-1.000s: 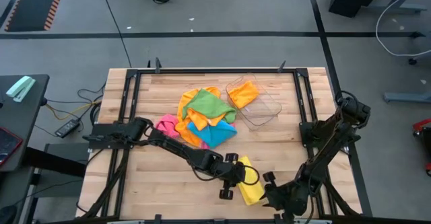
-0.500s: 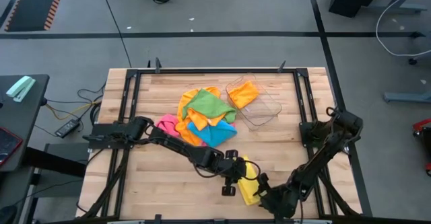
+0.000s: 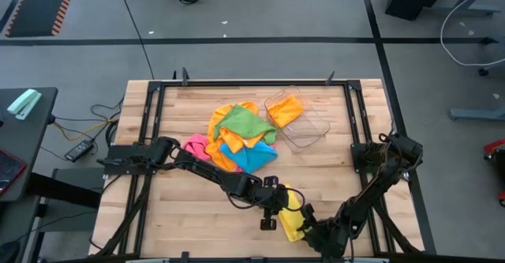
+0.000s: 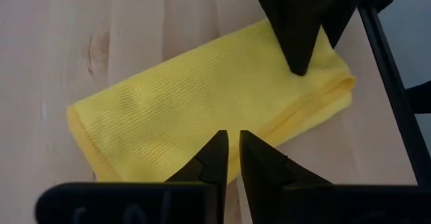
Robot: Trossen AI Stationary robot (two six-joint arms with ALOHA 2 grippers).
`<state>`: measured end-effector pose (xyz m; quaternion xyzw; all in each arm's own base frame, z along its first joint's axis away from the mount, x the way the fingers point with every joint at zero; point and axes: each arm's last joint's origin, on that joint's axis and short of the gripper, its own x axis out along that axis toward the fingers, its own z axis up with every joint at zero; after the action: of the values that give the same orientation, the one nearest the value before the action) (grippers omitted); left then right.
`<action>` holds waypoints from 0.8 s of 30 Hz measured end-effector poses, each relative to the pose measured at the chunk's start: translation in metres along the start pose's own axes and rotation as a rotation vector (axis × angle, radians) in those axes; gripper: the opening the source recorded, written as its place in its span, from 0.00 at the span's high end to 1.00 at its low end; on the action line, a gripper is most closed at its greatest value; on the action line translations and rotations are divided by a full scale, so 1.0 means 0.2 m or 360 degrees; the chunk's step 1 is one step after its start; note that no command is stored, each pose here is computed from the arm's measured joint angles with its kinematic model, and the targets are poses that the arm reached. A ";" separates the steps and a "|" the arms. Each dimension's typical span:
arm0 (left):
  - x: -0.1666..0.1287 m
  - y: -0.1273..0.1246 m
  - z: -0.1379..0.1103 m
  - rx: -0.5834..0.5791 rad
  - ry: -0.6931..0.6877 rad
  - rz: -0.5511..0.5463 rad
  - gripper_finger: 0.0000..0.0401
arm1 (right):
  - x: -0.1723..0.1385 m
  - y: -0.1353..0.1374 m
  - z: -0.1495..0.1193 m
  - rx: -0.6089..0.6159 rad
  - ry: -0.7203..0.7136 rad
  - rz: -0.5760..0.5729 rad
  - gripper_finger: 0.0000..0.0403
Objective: Fold microfiber towels
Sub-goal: Fold the yellow towel
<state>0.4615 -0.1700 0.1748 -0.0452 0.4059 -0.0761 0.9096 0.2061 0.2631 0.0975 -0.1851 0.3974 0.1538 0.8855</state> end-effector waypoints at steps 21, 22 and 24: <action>-0.10 -0.12 0.06 -0.0051 -0.0147 -0.0113 0.88 | -0.12 -0.12 0.14 0.0283 0.0008 0.0472 0.97; -0.08 -0.13 0.05 -0.0077 -0.0152 -0.0127 0.88 | -0.13 -0.13 0.15 0.0319 -0.0004 0.0484 0.97; -0.05 -0.16 0.01 -0.0126 -0.0100 -0.0125 0.89 | -0.16 -0.15 0.17 0.0378 -0.0025 0.0490 0.97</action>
<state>0.4526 -0.1989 0.1887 -0.0993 0.3778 -0.0942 0.9157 0.2209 0.2487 0.1487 -0.0152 0.4293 0.2408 0.8703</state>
